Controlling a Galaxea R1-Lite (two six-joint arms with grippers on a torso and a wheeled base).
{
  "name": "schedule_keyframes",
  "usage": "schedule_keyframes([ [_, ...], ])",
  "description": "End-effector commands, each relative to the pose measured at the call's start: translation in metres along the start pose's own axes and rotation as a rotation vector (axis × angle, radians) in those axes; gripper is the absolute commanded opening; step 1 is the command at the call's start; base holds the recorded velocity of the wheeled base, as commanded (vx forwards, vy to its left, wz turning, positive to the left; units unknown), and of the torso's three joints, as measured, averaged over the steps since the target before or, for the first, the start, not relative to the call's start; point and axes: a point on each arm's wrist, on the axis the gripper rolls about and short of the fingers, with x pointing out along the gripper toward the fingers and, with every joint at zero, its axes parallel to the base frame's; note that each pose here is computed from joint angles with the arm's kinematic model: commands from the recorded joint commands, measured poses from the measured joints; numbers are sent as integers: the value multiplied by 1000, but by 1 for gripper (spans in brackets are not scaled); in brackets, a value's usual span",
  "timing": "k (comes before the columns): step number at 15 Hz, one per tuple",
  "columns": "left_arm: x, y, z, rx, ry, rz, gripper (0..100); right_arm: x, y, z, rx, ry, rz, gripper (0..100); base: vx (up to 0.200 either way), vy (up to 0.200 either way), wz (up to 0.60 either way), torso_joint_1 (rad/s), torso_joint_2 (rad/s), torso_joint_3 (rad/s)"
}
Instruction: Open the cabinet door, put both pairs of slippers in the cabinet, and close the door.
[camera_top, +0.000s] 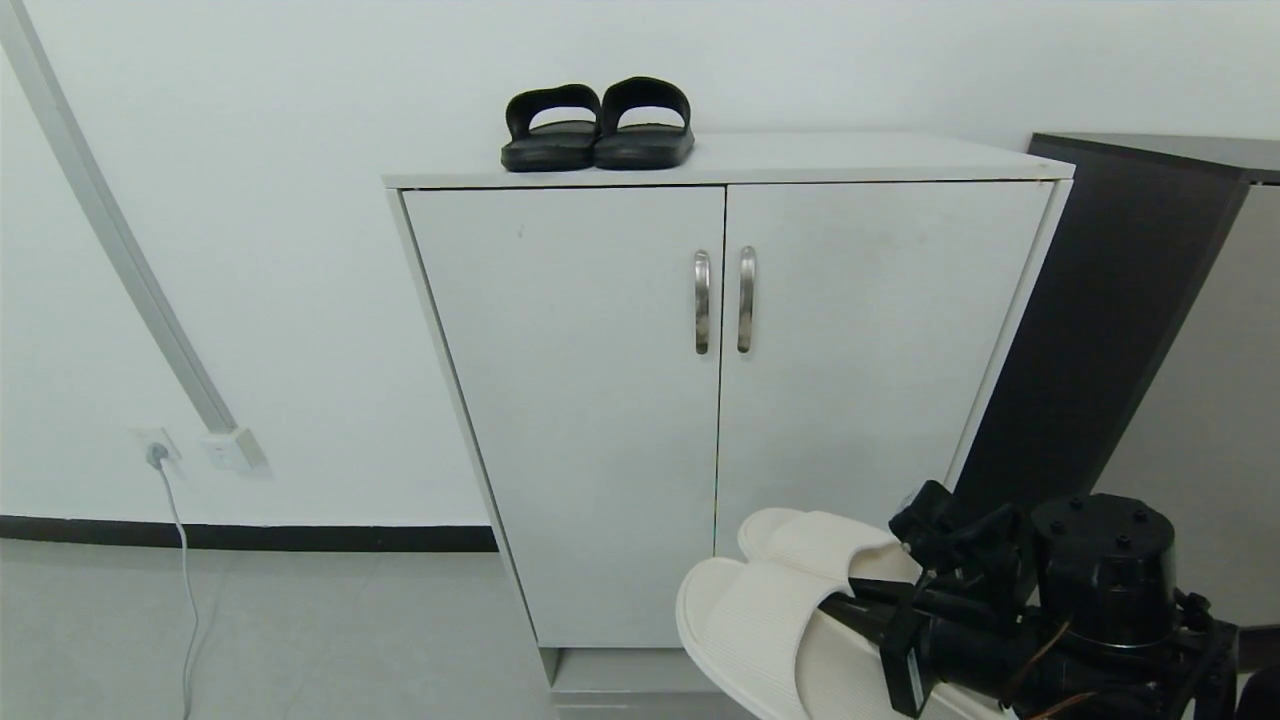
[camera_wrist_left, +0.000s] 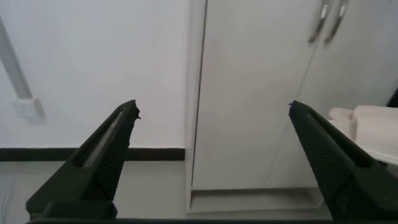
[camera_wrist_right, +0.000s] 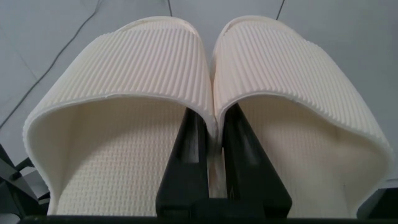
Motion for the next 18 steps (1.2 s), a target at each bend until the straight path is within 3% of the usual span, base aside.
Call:
schedule_keyframes([
  [1, 25, -2, 24, -13, 123, -75, 100, 1, 0, -2, 2, 10, 1, 0, 0, 0, 0, 0, 0, 0],
  [4, 38, -3, 31, -19, 141, -175, 100, 1, 0, -2, -1, 5, 2, 0, 0, 0, 0, 0, 0, 0],
  [7, 61, -4, 33, -32, 202, -248, 100, 2, 1, -4, 0, 11, 4, 0, 0, 0, 0, 0, 0, 0],
  [9, 72, -5, 37, -40, 193, -338, 100, 4, 0, -7, 2, 25, 4, 0, 0, 0, 0, 0, 0, 0],
  [14, 108, -7, 42, -50, 209, -435, 100, 4, 1, -6, -1, 13, 5, 0, 0, 0, 0, 0, 0, 0],
  [18, 132, -17, 47, -56, 245, -544, 100, 4, 4, -7, -4, 19, 16, 0, 0, 0, 0, 0, 0, 0],
])
